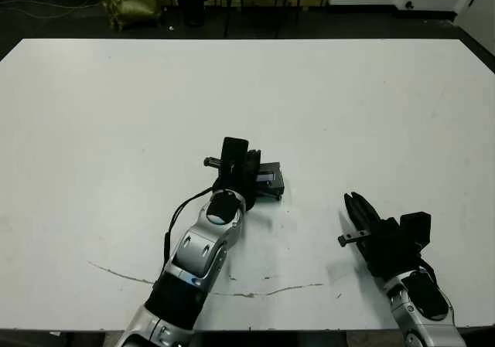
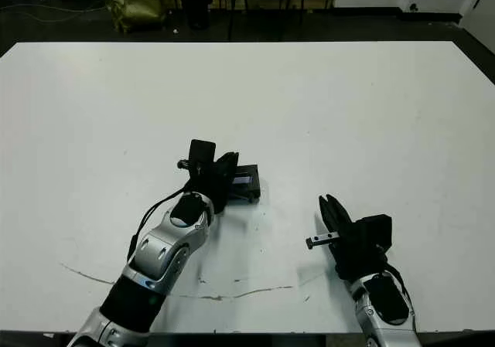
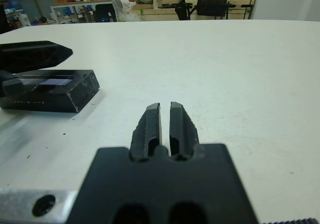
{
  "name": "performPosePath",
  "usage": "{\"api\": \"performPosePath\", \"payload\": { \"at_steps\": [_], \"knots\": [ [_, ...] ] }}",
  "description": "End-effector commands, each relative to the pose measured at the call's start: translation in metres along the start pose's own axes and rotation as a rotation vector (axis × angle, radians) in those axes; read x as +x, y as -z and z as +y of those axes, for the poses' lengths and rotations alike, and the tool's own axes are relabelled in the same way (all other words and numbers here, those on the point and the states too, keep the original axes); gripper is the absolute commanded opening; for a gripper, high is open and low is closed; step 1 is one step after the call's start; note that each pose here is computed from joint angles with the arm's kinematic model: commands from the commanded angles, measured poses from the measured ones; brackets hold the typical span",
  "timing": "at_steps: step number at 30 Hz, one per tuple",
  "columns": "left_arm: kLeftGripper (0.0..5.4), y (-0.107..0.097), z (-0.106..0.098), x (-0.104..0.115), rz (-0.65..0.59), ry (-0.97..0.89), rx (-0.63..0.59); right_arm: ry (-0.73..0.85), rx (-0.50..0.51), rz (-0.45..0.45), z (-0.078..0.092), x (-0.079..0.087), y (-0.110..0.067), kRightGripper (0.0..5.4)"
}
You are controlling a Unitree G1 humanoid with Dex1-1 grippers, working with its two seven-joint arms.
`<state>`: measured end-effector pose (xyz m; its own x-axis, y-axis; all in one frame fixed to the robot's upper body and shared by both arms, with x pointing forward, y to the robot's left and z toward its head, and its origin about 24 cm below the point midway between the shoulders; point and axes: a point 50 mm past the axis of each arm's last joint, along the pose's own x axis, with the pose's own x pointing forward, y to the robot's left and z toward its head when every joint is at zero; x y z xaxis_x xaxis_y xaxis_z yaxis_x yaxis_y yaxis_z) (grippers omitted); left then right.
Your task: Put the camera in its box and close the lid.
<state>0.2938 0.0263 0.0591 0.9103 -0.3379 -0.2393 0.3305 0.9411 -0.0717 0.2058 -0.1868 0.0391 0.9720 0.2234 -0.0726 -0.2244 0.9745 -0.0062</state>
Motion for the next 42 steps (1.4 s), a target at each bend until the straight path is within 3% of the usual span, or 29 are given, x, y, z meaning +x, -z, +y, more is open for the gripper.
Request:
{"api": "performPosePath", "payload": {
  "at_steps": [1, 6, 13, 18, 21, 26, 32, 37, 42],
  "knots": [
    [0.01, 0.039, -0.01, -0.001, 0.16, -0.021, -0.025, 0.008, 0.014, 0.028, -0.002, -0.001, 0.005, 0.0],
    [0.01, 0.055, -0.01, 0.001, 0.194, -0.043, 0.02, 0.008, 0.03, 0.027, 0.0, -0.001, 0.005, 0.0],
    [0.01, 0.062, -0.017, 0.001, 0.205, -0.035, 0.062, 0.005, 0.011, 0.037, 0.001, -0.002, 0.003, 0.0],
    [0.01, 0.057, -0.01, 0.002, 0.176, -0.037, 0.022, 0.013, 0.016, 0.038, 0.0, -0.002, 0.003, 0.0],
    [0.01, 0.043, 0.001, -0.001, 0.112, -0.042, -0.054, 0.006, 0.034, 0.03, 0.0, -0.002, 0.003, 0.0],
    [0.01, -0.004, 0.029, -0.024, -0.2, -0.018, -0.112, 0.016, 0.005, -0.017, 0.001, -0.003, -0.007, 0.0],
    [0.01, -0.064, 0.085, -0.07, -0.532, -0.027, -0.107, 0.054, 0.0, -0.124, 0.002, 0.0, -0.03, 0.0],
    [0.01, -0.077, 0.124, -0.103, -0.653, -0.07, -0.071, 0.091, 0.0, -0.19, -0.001, 0.006, -0.049, 0.0],
    [0.01, -0.063, 0.158, -0.121, -0.644, -0.115, 0.037, 0.165, -0.036, -0.222, 0.001, 0.017, -0.064, 0.0]
  ]
}}
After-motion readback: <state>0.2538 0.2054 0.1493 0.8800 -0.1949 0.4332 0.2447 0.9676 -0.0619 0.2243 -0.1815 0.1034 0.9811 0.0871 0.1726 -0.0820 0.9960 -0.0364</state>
